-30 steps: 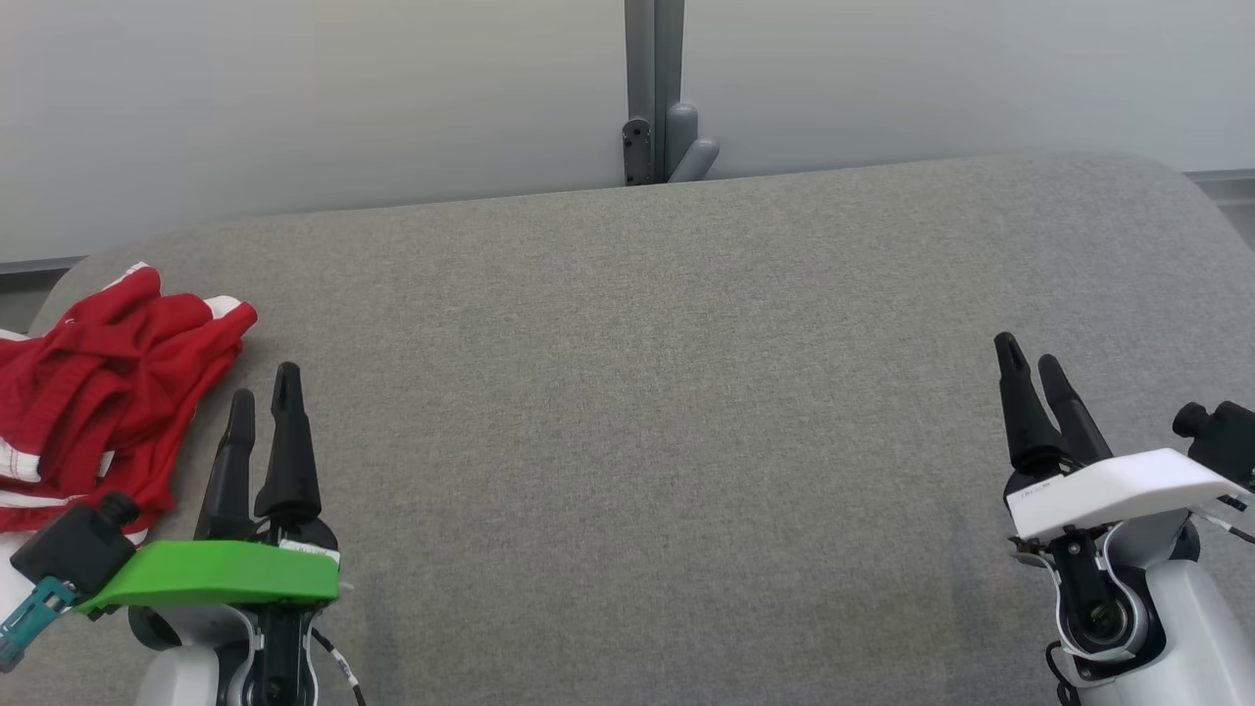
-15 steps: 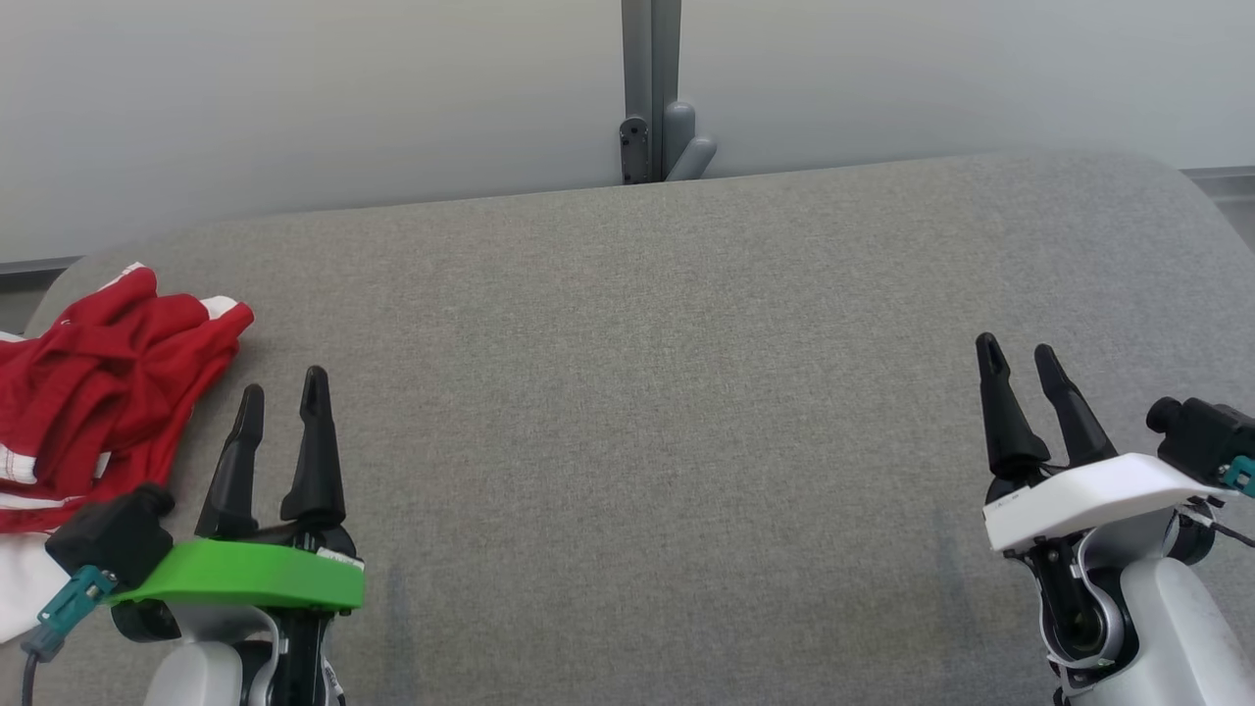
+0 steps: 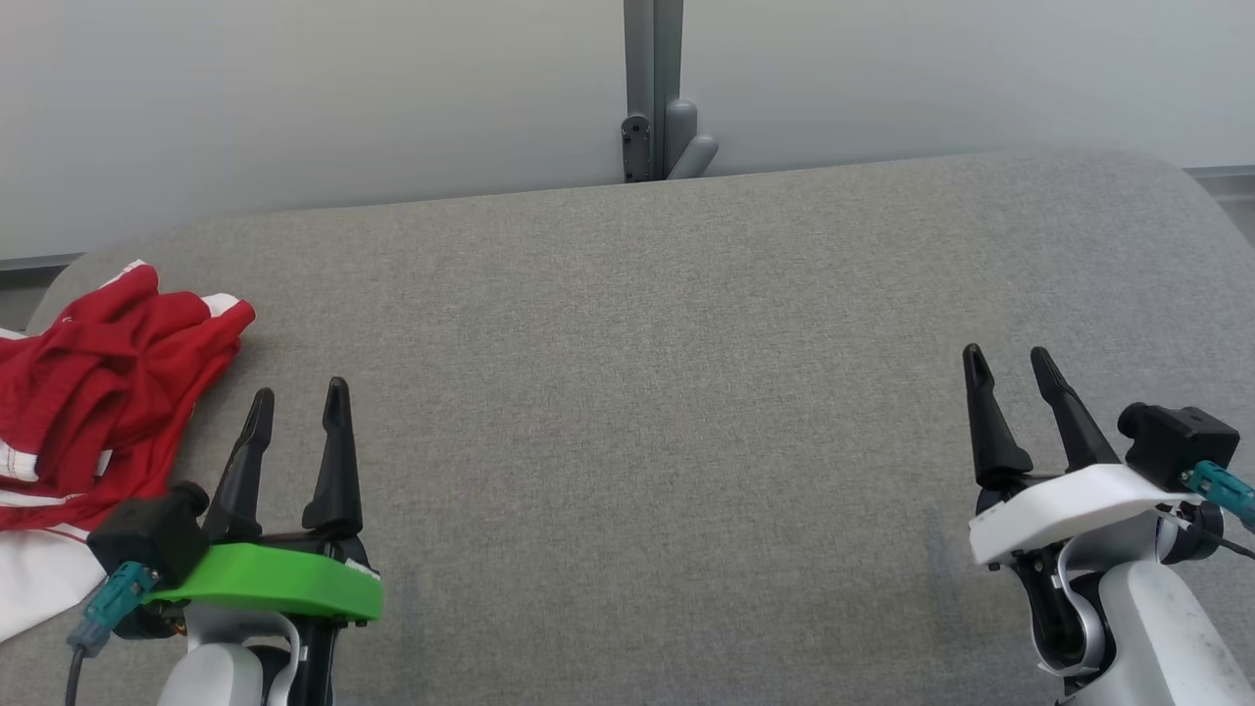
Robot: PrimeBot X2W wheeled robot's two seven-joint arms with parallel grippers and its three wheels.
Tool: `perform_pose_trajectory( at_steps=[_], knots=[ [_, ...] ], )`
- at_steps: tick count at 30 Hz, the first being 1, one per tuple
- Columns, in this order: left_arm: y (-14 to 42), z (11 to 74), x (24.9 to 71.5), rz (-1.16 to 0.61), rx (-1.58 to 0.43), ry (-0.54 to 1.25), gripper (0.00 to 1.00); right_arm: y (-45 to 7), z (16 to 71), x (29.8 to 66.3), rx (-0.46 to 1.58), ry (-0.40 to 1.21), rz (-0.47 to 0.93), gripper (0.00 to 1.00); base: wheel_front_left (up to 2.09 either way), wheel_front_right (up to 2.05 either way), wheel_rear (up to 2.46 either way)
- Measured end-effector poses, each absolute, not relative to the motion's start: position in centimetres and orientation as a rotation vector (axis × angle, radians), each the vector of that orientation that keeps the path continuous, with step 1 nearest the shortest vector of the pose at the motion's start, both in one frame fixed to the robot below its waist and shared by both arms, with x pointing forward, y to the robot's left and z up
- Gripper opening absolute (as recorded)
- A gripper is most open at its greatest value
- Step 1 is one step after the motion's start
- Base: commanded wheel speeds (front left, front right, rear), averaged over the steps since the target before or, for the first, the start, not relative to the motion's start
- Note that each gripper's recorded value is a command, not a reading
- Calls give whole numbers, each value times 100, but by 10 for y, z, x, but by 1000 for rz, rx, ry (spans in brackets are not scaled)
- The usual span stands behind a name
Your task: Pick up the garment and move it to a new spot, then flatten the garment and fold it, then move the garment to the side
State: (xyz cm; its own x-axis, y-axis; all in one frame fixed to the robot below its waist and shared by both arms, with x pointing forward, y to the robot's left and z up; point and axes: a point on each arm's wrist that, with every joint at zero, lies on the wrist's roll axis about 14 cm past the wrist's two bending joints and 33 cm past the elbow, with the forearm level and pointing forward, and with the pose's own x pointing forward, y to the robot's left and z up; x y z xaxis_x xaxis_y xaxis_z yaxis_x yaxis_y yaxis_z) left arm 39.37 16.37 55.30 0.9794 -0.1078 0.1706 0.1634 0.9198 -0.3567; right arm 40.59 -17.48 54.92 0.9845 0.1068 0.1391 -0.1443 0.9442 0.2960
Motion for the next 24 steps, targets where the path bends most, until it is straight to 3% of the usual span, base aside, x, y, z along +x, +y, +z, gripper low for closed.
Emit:
perform_pose_trajectory(
  at_steps=[24],
  knots=[
    [158, 536, 391, -153, -209, -92, 100, -171, 538, 403, 124, -120, 135, 100, 0, 0, 0]
  ],
)
